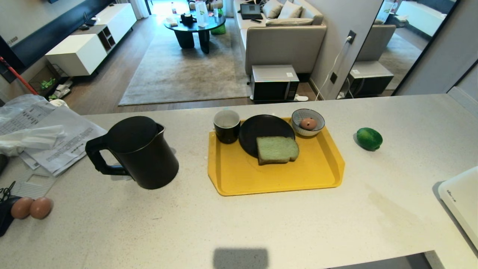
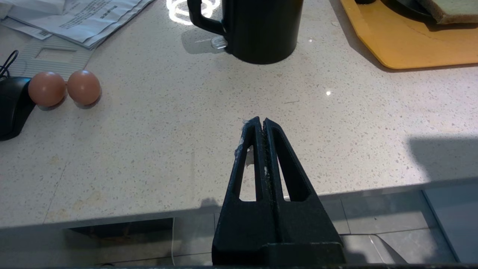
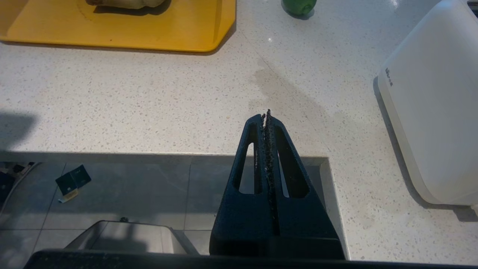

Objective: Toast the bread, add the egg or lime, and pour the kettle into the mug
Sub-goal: Put the fruit on a plate

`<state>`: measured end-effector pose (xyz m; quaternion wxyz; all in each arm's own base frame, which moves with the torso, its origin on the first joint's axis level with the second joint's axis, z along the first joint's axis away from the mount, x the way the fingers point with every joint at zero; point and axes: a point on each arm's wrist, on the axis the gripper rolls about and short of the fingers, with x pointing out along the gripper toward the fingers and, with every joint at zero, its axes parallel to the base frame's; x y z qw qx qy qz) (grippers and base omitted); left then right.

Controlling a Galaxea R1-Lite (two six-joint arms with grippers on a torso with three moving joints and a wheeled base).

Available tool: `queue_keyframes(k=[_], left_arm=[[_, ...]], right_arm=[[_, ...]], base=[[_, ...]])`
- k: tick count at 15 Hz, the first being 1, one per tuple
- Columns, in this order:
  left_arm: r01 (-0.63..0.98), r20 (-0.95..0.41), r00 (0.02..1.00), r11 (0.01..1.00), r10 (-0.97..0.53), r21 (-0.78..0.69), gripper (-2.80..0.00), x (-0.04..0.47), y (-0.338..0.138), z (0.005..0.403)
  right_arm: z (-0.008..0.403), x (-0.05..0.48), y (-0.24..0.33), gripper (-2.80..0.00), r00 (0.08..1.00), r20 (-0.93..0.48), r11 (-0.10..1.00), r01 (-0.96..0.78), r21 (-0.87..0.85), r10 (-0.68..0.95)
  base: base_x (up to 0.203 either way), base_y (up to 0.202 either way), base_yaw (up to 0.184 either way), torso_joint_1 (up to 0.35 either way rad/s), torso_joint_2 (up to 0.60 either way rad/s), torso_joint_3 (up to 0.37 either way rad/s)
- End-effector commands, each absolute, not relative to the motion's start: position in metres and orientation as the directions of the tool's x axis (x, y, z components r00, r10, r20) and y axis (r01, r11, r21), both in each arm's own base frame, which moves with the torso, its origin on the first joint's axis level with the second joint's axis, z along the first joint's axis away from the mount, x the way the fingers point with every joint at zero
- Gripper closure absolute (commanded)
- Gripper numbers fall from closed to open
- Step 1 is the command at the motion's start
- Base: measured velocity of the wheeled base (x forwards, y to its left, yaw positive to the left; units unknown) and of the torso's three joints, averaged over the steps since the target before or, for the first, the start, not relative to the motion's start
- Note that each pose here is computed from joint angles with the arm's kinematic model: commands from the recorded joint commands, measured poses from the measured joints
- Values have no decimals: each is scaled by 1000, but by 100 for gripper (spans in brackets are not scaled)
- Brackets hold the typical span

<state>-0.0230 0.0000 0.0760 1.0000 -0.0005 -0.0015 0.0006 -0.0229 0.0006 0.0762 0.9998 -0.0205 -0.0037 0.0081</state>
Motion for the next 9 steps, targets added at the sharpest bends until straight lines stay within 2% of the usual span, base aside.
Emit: queue_keyframes(k=[1,9], left_arm=[[-2,3,1000,1000,2,-2,0,-23,0,76],[-2,-1,1000,1000,2,2,0,-23,0,75]], right_arm=[[76,-23,1,0,1000,6,999,-17,-42,17],[76,-23,1,0,1000,6,999,-17,-42,17]], base=[[0,0,0,0,0,0],[0,0,0,0,0,0]])
